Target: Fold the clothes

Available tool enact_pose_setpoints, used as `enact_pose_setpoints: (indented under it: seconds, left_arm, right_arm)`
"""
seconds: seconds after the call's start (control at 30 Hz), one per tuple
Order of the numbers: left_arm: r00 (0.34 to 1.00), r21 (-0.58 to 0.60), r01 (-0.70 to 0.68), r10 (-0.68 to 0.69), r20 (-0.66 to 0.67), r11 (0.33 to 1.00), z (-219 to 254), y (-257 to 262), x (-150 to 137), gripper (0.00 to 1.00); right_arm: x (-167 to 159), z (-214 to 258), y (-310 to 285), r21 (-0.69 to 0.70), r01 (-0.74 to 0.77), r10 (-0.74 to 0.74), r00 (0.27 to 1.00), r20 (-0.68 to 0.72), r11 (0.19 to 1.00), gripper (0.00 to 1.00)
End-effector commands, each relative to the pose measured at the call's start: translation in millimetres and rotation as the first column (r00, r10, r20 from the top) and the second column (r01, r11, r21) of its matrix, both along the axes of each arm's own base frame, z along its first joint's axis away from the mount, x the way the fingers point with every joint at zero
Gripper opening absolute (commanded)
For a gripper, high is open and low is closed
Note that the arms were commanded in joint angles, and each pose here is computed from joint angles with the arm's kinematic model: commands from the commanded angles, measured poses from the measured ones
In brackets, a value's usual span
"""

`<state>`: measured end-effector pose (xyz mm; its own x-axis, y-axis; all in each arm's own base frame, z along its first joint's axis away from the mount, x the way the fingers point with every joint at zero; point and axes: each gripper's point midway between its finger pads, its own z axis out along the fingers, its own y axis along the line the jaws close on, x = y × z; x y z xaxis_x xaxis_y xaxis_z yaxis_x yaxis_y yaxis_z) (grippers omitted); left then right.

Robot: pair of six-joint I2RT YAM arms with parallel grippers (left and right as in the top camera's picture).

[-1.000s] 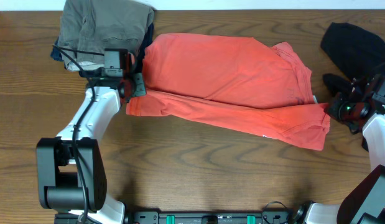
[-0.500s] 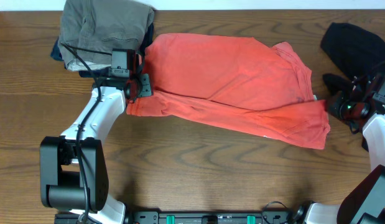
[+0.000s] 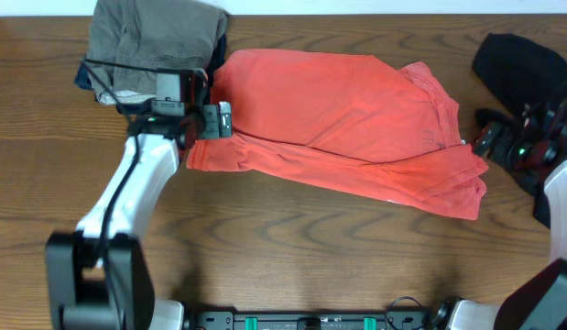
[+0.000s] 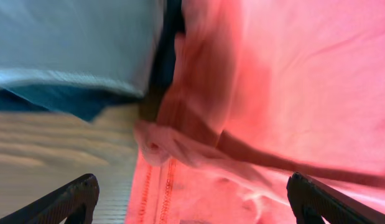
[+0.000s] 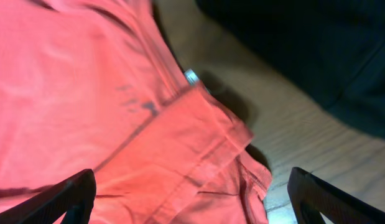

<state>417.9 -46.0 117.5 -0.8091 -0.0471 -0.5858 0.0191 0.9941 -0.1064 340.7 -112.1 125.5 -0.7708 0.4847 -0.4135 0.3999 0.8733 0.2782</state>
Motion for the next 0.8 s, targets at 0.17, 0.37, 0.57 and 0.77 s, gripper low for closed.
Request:
enact_pose_setpoints:
  seconds: [0.17, 0.37, 0.57, 0.77]
  left_arm:
    - [0.971, -0.018, 0.130, -0.124, 0.203, 0.991, 100, -21, 3, 0.98]
    - [0.943, 0.074, 0.263, -0.273, 0.192, 0.962, 120, -57, 29, 0.98]
    - [0.951, 0.144, 0.278, -0.293, 0.097, 0.950, 77, -56, 88, 0.98]
    - [0.924, 0.232, 0.367, -0.382, 0.021, 0.901, 22, -60, 133, 0.98]
  right_arm:
    - [27, 88, 41, -0.145, -0.197, 0.212, 0.972, 0.097, 0.970, 0.99]
    - [42, 115, 69, -0.241, -0.252, 0.287, 0.950, 0.123, 0.937, 0.99]
    - [41, 112, 80, -0.236, -0.283, 0.314, 0.943, 0.107, 0.930, 0.99]
    - [35, 107, 81, -0.224, -0.290, 0.314, 0.946, 0.080, 0.931, 0.99]
